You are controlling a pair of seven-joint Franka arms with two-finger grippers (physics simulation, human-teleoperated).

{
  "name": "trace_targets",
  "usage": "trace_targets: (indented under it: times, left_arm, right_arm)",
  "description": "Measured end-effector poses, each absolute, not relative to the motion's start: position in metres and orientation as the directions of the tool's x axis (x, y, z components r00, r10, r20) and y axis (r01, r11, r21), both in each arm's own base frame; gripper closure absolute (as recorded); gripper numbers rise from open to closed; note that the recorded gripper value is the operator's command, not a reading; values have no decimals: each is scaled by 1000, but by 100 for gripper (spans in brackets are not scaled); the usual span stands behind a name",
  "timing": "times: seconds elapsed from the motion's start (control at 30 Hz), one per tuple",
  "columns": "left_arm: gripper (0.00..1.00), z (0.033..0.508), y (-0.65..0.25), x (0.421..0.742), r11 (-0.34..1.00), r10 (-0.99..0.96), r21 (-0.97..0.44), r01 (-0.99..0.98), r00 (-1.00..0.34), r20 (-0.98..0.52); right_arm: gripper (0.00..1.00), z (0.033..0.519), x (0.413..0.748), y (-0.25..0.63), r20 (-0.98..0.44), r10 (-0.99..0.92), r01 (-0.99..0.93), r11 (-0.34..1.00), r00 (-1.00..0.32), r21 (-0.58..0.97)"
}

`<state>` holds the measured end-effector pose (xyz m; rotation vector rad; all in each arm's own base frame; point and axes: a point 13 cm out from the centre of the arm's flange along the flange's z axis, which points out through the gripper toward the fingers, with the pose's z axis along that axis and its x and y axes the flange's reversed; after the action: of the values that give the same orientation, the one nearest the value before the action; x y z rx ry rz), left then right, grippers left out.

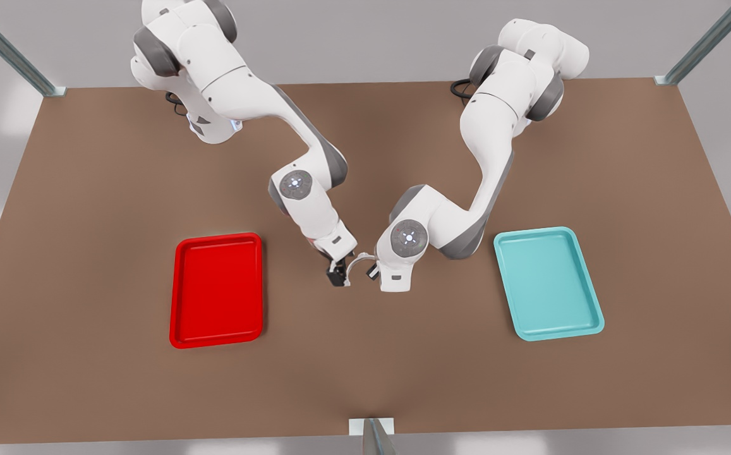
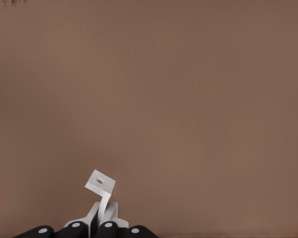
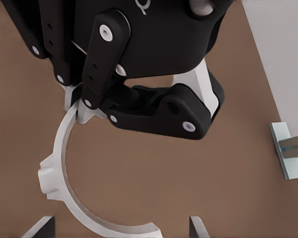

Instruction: Take the drainage pipe clamp from the left arm, pass it to the right arm, and place it in the plate on the right side

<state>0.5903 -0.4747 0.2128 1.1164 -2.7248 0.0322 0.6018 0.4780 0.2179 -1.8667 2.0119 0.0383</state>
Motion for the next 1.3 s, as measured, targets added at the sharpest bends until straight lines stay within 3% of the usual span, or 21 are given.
trace_targets:
  times: [0.53,0.57,0.6,0.67,0.7,0.73,0.77,0.93,1.07,1.17,1.3]
  left_arm:
    - [79,213,-476,589,754,-649,43,-655,-735,193]
    - [79,213,-476,589,756,-648,43,-653,-737,193]
    - [79,213,-476,589,757,-646,43,-652,-738,193]
    - [79,213,-475,590,759,-644,42,-649,-740,193]
    - [74,213,-475,590,760,-643,41,-648,-741,193]
    - [8,213,-476,590,761,-642,39,-648,-742,193]
    - [0,213,-475,591,761,-642,37,-648,-743,191]
    - [0,214,-473,595,760,-643,31,-650,-743,188]
    - [0,258,-460,603,744,-656,0,-668,-730,193]
    - [0,287,-433,611,724,-677,5,-690,-710,195]
    - [0,362,-295,664,598,-786,-10,-801,-589,185]
  right_arm:
    - [1,176,601,489,-242,-962,-961,-54,123,-271]
    - [22,176,601,490,-241,-962,-960,-61,129,-273]
    - [33,176,602,490,-239,-962,-959,-66,135,-275]
    - [67,176,602,489,-237,-961,-958,-76,145,-277]
    - [79,177,603,490,-236,-960,-956,-80,150,-281]
    - [79,178,604,490,-236,-959,-955,-85,155,-284]
    - [79,179,605,491,-237,-958,-954,-87,159,-287]
    - [79,184,611,488,-246,-956,-953,-85,160,-291]
    - [79,182,613,485,-243,-956,-953,-87,161,-290]
    - [79,150,625,472,-225,-964,-960,-77,141,-269]
    - [79,124,645,446,-213,-972,-967,-43,98,-252]
